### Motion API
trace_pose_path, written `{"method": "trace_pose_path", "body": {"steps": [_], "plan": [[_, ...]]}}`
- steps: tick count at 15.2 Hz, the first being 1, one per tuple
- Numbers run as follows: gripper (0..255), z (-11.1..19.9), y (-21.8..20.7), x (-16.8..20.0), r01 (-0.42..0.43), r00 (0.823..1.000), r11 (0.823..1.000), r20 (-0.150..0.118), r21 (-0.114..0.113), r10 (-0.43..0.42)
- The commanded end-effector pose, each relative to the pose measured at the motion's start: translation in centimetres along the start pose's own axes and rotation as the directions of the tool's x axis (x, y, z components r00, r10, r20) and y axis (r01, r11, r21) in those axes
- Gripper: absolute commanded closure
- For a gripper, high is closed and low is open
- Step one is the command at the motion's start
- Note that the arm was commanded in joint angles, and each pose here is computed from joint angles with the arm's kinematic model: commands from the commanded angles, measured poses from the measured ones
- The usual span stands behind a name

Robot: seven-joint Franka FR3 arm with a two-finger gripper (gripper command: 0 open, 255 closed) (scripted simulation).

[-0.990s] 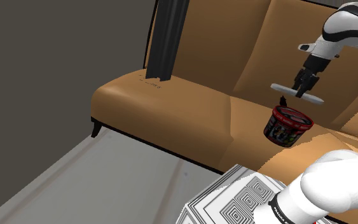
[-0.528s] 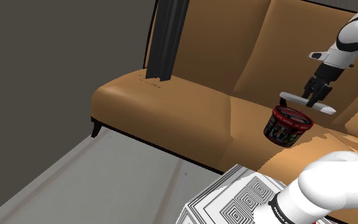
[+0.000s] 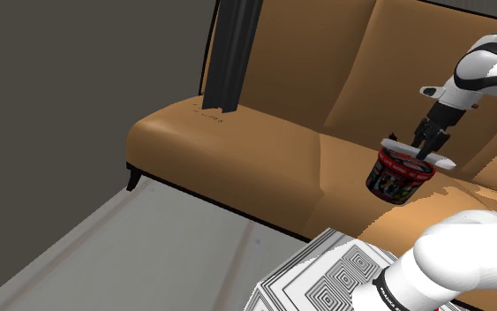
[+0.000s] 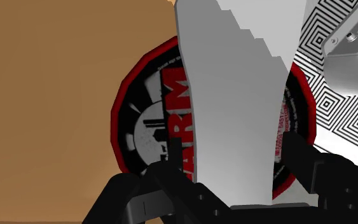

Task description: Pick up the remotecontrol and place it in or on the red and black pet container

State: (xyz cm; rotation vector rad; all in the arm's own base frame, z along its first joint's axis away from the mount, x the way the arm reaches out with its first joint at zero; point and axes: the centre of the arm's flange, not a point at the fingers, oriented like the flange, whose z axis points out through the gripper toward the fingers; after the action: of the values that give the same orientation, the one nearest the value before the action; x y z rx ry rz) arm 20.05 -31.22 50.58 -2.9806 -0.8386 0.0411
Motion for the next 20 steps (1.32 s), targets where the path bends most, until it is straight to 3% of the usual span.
{"method": "trace_pose_path", "body": {"steps": [1,10,11,16,20], "plan": [[255,1.0,0.0,0.0,0.000,1.000,1.000,0.000,-0.001,0.000],[255,1.7,0.1,0.0,0.000,1.000,1.000,0.000,-0.001,0.000],[0,1.7,0.1,0.0,0.000,1.000,1.000,0.000,-0.001,0.000],[0,1.7,0.1,0.0,0.000,1.000,1.000,0.000,-0.001,0.000],[0,-3.3,0.0,0.0,0.000,1.000,1.000,0.000,-0.001,0.000]]}}
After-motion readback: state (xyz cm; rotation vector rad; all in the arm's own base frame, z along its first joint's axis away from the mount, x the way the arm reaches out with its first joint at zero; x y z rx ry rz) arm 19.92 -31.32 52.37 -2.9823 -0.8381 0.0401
